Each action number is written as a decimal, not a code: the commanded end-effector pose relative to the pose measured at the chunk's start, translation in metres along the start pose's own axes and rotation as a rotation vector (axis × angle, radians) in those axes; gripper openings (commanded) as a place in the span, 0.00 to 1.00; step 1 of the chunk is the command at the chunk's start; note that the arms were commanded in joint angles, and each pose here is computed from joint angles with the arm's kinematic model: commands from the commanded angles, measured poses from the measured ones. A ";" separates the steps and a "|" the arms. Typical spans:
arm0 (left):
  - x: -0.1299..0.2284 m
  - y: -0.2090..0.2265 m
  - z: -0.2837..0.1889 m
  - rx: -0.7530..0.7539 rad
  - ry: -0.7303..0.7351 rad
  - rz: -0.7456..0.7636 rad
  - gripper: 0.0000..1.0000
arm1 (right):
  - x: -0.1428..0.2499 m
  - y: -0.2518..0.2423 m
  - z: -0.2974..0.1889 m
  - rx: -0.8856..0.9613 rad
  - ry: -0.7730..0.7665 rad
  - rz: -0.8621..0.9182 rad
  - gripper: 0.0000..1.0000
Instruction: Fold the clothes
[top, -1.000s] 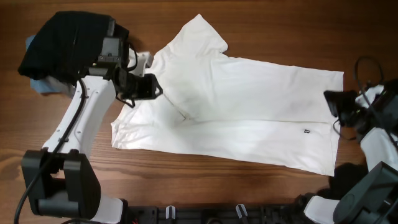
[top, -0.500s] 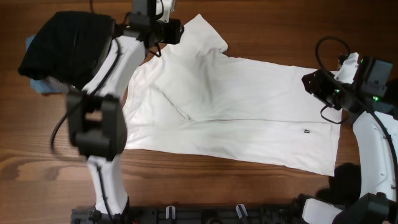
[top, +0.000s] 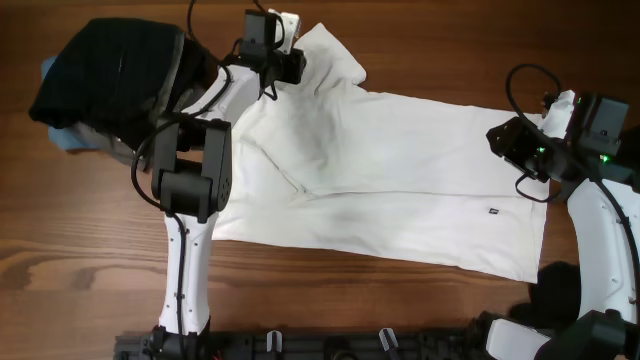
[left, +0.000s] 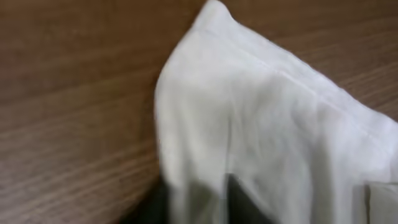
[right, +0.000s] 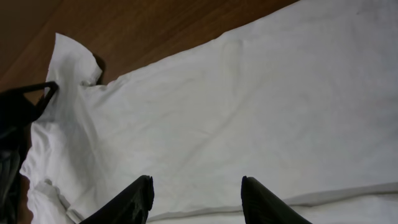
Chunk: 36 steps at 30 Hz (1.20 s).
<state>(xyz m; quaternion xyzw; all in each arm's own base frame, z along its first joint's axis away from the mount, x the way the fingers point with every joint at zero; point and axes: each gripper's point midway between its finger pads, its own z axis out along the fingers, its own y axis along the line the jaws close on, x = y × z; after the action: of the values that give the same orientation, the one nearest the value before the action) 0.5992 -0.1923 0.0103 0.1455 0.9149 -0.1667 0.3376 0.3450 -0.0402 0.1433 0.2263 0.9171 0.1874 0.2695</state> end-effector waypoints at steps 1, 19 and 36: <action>0.012 -0.009 0.002 0.019 0.052 -0.016 0.04 | -0.008 -0.010 -0.002 0.070 -0.030 -0.008 0.50; -0.039 -0.006 -0.105 -0.033 0.040 -0.093 0.04 | -0.099 -0.165 0.065 0.431 -0.316 0.082 0.60; -0.032 -0.004 -0.109 -0.054 0.071 -0.100 0.04 | -0.090 -0.148 0.128 0.192 -0.269 0.077 0.04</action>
<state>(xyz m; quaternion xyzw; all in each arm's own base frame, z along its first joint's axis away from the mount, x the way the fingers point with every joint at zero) 0.5564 -0.1603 0.0886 0.1006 0.9412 -0.1629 0.2783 0.4437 -0.1840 0.0024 0.2842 0.8860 0.0505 0.3630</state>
